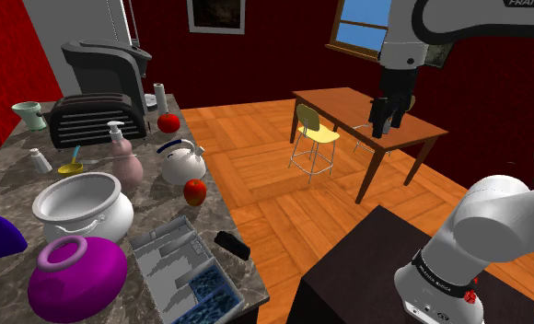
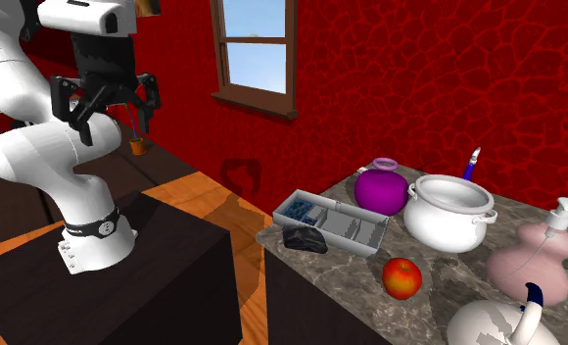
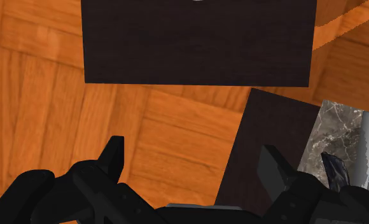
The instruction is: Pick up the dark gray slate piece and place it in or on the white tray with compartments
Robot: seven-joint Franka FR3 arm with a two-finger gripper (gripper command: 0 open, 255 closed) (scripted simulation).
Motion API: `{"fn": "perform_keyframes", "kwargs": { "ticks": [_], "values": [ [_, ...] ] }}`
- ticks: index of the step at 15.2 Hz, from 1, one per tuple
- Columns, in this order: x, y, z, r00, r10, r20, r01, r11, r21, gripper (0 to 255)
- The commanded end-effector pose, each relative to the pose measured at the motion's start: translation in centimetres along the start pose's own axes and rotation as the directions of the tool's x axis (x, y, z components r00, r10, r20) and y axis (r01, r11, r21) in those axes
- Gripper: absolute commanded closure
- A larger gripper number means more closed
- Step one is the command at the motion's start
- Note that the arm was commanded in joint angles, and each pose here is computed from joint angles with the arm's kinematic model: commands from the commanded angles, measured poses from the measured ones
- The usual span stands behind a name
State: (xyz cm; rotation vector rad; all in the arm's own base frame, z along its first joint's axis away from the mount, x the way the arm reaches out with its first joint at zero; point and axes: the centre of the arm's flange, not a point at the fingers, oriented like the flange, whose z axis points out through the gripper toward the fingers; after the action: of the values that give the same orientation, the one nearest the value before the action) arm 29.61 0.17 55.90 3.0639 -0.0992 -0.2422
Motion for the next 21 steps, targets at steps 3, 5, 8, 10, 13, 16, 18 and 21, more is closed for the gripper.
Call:
{"fn": "perform_keyframes", "kwargs": {
  "ticks": [3,5,8,10,13,16,18,21],
  "values": [
    [1.2,-1.7,1.5,1.000,-0.020,-0.006,0.020,1.000,-0.001,0],
    [2.5,-3.4,3.0,0.999,-0.040,-0.013,0.040,0.999,-0.002,0],
    [4.3,-6.0,5.3,0.997,-0.069,-0.022,0.069,0.998,-0.003,0],
    [5.4,-7.8,6.8,0.996,-0.089,-0.028,0.089,0.996,-0.005,0],
    [7.1,-10.5,9.0,0.992,-0.119,-0.037,0.119,0.993,-0.007,0],
    [8.7,-13.3,11.3,0.988,-0.148,-0.046,0.148,0.989,-0.009,0],
    [9.8,-15.1,12.8,0.984,-0.168,-0.052,0.168,0.986,-0.011,0],
    [11.3,-18.0,15.0,0.978,-0.197,-0.061,0.197,0.980,-0.013,0]
  ]
}}
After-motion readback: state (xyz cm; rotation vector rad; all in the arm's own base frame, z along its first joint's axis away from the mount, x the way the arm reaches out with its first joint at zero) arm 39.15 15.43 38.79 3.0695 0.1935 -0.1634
